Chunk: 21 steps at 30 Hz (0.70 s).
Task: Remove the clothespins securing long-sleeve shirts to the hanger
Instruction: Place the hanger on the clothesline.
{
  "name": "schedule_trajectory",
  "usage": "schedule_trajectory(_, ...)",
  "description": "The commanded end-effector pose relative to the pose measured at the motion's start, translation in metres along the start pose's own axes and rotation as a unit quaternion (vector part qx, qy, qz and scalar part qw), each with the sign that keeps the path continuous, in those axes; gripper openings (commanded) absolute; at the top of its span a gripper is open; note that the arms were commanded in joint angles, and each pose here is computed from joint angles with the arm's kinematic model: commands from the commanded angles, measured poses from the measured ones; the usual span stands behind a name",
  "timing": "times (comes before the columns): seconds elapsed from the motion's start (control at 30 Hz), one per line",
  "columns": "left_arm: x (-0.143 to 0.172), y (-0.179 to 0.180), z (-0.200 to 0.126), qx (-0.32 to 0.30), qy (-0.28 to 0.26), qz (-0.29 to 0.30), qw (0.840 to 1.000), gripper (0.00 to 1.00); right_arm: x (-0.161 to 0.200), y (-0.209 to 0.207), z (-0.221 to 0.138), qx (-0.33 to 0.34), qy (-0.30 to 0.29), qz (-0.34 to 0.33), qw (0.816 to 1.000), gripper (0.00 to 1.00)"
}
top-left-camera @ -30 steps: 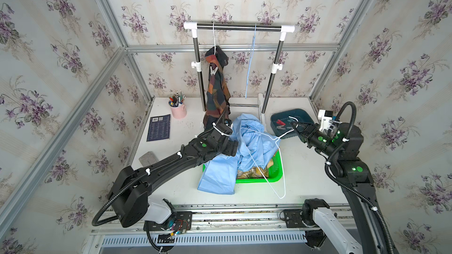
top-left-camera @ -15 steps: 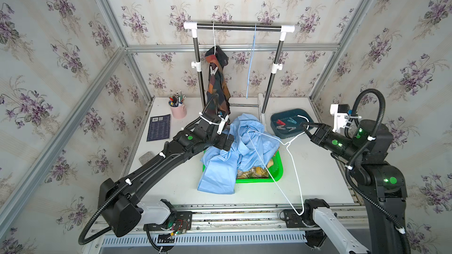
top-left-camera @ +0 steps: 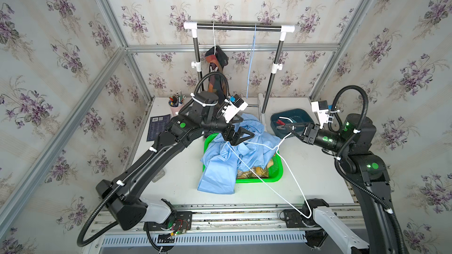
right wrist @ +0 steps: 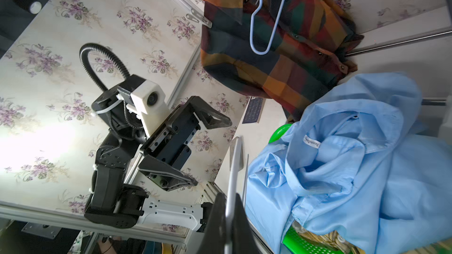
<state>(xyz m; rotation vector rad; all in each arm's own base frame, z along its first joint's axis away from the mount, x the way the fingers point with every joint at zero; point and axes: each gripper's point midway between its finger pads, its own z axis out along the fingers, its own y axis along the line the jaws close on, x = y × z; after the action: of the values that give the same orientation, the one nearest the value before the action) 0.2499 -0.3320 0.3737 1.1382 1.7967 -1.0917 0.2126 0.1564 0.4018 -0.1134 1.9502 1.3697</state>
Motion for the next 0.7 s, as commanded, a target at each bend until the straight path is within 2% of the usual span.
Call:
schedule_trajectory(0.0,-0.006,-0.026,0.011,0.110,-0.001,-0.007,0.994,0.98,-0.005,0.014,0.008,-0.037,-0.001,-0.025,0.999,0.00)
schedule_trajectory(0.23,-0.011,-0.032,0.036,0.159,0.009,-0.025,0.987,0.89,-0.003,0.011,0.027,-0.038,0.008,-0.032,0.999,0.00)
schedule_trajectory(0.37,-0.007,-0.042,0.048,0.186,0.021,-0.031,0.982,0.76,-0.004,0.008,0.034,-0.038,0.008,-0.031,0.999,0.00)
schedule_trajectory(0.57,0.001,-0.048,0.060,0.187,0.034,-0.034,0.981,0.63,-0.009,0.008,0.039,-0.048,0.004,-0.030,0.998,0.00)
schedule_trajectory(0.67,0.005,-0.050,0.063,0.188,0.040,-0.037,0.981,0.52,-0.011,0.008,0.040,-0.050,0.004,-0.031,0.998,0.00)
